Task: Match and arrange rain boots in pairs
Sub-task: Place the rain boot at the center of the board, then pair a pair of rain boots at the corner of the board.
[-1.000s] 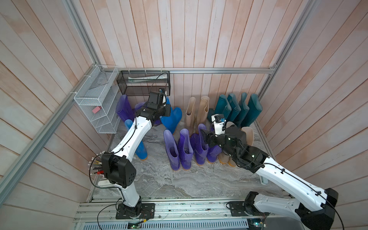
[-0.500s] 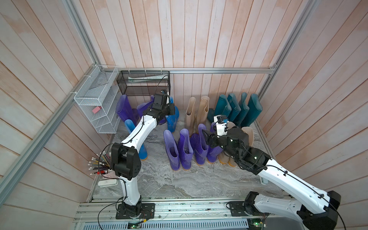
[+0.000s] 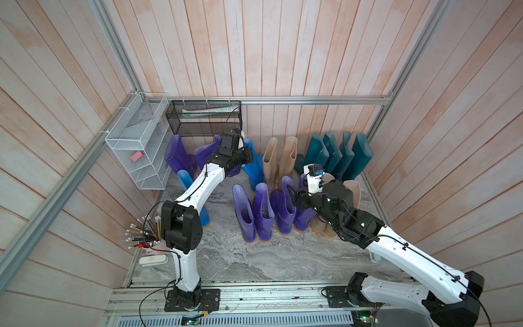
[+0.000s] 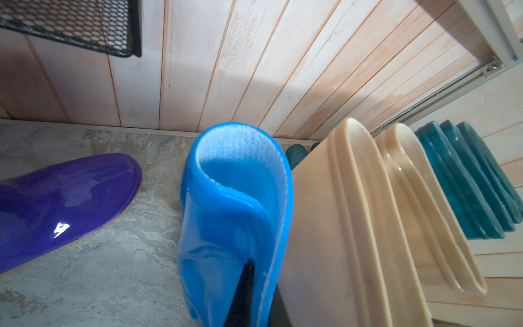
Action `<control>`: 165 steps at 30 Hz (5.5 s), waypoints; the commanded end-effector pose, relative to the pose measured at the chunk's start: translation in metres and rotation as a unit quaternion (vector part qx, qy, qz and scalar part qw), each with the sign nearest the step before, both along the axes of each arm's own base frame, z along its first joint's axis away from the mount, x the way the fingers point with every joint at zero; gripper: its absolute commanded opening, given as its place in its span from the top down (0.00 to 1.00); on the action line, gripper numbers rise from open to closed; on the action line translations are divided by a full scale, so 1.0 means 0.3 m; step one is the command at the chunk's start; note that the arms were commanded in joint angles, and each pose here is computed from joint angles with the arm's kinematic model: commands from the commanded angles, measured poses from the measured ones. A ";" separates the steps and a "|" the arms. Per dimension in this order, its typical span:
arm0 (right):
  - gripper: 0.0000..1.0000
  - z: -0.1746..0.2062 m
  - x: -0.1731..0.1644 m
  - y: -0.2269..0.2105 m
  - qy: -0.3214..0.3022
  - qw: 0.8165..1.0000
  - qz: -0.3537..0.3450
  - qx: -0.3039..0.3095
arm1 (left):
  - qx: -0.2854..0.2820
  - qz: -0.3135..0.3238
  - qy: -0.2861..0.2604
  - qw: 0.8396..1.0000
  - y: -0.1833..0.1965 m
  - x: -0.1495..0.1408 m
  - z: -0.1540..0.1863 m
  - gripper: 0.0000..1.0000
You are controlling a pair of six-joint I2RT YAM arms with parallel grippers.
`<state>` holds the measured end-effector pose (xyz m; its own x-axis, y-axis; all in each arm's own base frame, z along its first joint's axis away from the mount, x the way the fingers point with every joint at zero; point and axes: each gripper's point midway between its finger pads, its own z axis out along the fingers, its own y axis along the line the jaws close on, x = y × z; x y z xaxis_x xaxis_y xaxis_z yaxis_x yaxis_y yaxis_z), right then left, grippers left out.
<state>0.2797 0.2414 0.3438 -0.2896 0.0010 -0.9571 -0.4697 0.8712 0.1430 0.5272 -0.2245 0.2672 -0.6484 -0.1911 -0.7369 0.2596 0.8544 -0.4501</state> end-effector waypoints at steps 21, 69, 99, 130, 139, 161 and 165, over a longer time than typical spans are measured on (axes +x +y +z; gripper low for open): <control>0.30 -0.002 0.003 -0.024 -0.006 1.000 -0.011 -0.008 | 0.059 -0.026 -0.021 0.998 -0.007 -0.001 -0.005 0.83; 0.30 0.015 -0.022 -0.058 -0.011 1.000 -0.014 -0.002 | 0.099 0.018 -0.121 0.988 0.053 -0.024 0.232 0.00; 0.26 0.040 0.030 -0.018 -0.036 0.999 0.016 -0.010 | 0.248 0.100 -0.073 0.961 0.710 0.101 0.039 0.02; 0.26 0.036 0.058 -0.044 -0.039 0.999 0.009 -0.020 | 0.025 0.295 -0.132 0.946 0.843 0.095 0.321 1.00; 0.26 0.042 0.053 -0.043 -0.039 0.999 0.013 -0.018 | 0.037 0.337 -0.141 0.930 0.874 0.132 0.228 1.00; 0.26 0.042 0.038 -0.055 -0.037 0.999 0.014 -0.020 | 0.020 0.448 -0.123 0.885 0.787 0.072 0.171 1.00; 0.26 0.041 0.036 -0.059 -0.036 0.999 0.013 -0.019 | 0.037 0.464 -0.143 0.874 0.817 0.054 0.212 1.00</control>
